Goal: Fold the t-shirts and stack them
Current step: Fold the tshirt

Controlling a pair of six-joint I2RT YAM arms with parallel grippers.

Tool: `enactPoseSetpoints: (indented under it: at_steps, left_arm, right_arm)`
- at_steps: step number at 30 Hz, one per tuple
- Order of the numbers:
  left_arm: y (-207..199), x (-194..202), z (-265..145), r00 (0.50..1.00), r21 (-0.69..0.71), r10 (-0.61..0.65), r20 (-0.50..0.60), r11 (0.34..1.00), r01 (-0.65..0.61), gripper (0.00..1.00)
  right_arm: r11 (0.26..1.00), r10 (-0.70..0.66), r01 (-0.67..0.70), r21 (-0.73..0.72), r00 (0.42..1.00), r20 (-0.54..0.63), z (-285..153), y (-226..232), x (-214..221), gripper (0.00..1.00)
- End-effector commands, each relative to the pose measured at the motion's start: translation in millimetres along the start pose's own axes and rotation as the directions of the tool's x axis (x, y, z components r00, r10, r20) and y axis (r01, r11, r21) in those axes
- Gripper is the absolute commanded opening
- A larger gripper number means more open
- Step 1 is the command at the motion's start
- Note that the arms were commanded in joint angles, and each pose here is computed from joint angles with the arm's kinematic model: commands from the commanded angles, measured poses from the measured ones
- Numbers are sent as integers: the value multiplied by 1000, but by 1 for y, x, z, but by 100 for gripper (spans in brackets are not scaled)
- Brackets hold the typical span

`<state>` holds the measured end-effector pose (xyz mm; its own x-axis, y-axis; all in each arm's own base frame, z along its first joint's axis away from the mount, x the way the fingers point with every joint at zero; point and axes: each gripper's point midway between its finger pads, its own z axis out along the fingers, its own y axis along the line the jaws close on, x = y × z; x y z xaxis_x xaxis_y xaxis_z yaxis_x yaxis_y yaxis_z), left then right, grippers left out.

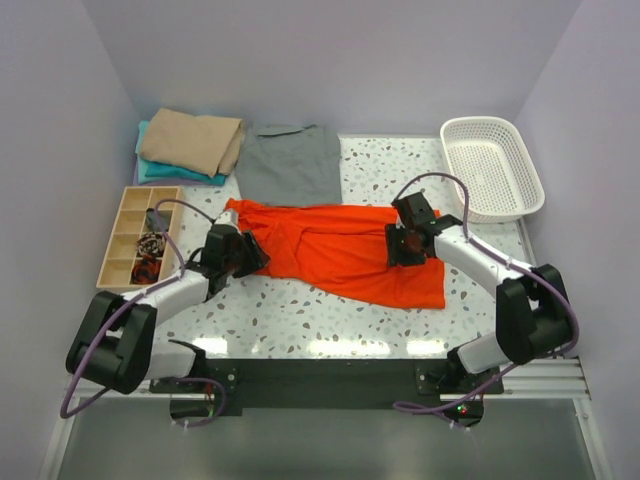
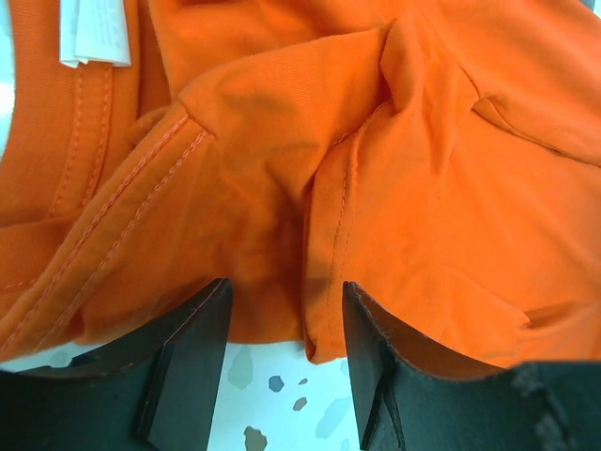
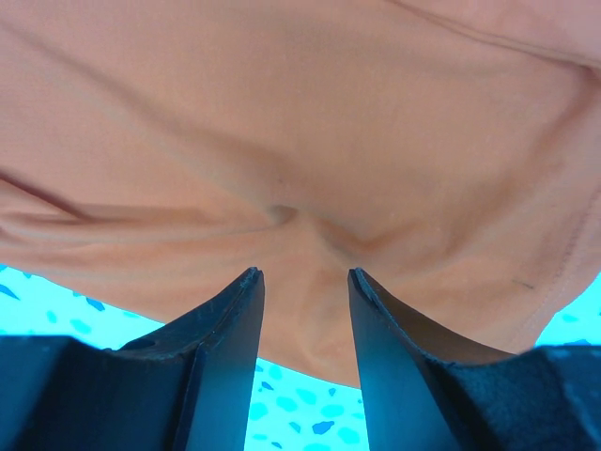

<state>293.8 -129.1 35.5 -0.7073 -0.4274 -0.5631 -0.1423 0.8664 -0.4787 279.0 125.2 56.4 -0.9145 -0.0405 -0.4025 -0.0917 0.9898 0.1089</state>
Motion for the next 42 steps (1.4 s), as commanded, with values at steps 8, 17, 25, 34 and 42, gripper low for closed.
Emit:
enactPoseSetpoints:
  at_steps: [8, 17, 25, 34, 42]
  left_arm:
    - [-31, -19, 17, 999, 127, -10, 50, 992, 4, 52]
    - [-51, -31, 15, 998, 184, -12, 60, 983, 1, 35]
    - [-54, -44, 4, 995, 169, 11, 101, 985, -28, 33]
    - [-59, -33, 20, 998, 207, 11, 55, 978, -23, 0]
    - [-64, -39, 7, 997, 209, 37, 68, 977, -50, 0]
  right_arm:
    - [1000, 5, -7, 24, 998, 55, -11, -4, -12, 46]
    - [998, 7, -10, 70, 999, 46, -12, -15, -5, 46]
    - [998, 13, -15, 67, 999, 36, -8, -14, -2, 47]
    - [991, 22, -27, 130, 999, 42, -16, -26, -2, 47]
    - [955, 140, -149, 257, 989, 54, -41, -66, 26, 65]
